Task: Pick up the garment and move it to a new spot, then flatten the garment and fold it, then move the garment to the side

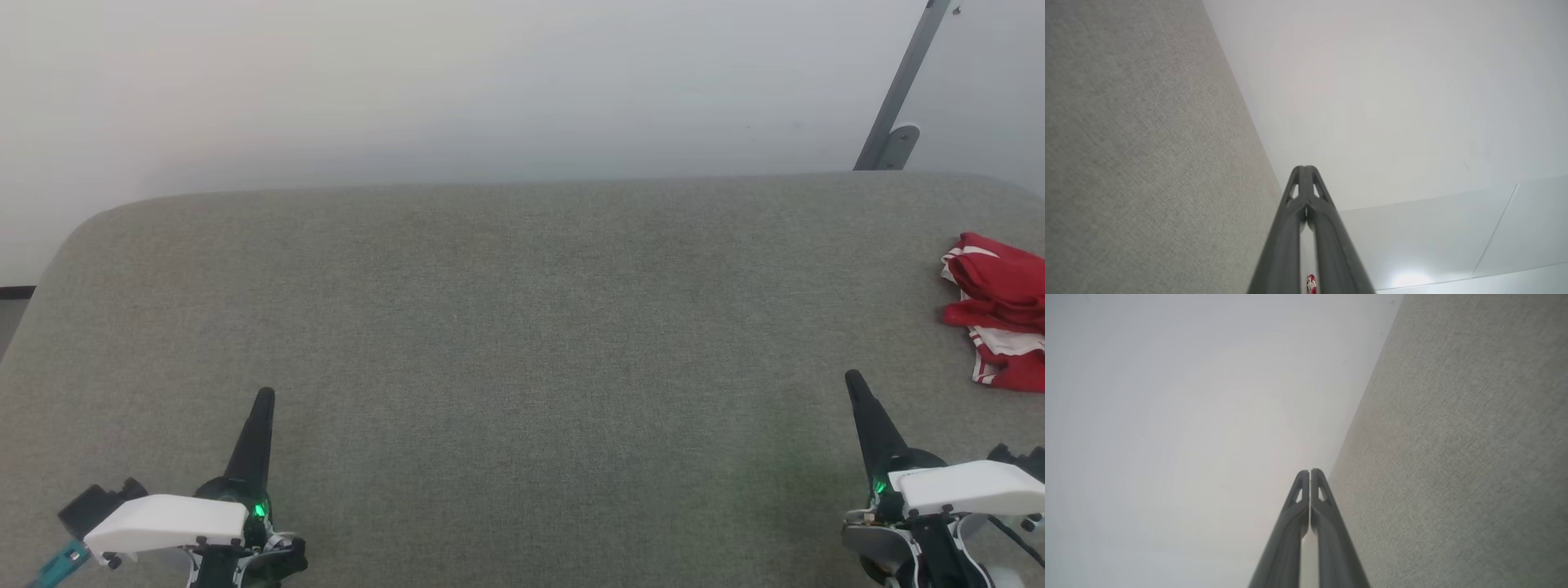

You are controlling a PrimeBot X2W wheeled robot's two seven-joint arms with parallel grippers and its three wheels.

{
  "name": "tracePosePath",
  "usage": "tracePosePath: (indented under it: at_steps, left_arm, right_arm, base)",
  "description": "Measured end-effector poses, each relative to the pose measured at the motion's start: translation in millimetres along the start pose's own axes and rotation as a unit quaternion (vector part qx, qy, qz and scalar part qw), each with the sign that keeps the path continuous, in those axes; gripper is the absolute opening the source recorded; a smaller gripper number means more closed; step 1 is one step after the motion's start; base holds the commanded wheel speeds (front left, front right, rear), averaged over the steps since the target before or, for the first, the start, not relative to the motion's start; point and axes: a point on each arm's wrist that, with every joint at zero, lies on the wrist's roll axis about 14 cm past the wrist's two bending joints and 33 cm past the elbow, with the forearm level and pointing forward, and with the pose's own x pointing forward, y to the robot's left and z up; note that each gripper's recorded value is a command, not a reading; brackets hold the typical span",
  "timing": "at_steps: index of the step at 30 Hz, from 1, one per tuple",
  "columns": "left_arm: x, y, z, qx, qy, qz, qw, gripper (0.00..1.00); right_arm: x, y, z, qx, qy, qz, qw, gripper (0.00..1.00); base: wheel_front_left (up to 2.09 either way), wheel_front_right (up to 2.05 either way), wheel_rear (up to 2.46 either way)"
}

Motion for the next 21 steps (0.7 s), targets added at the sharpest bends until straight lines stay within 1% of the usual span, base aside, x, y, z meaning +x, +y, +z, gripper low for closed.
tracePosePath:
  at_steps: [21]
  left_arm:
    - [6,-7,-12,-0.073,0.016,-0.011,0.997,0.0]
  right_arm:
    - [3,8,-3,0.076,0.003,0.015,0.997,0.0]
  base:
    - [0.0,0.0,0.0]
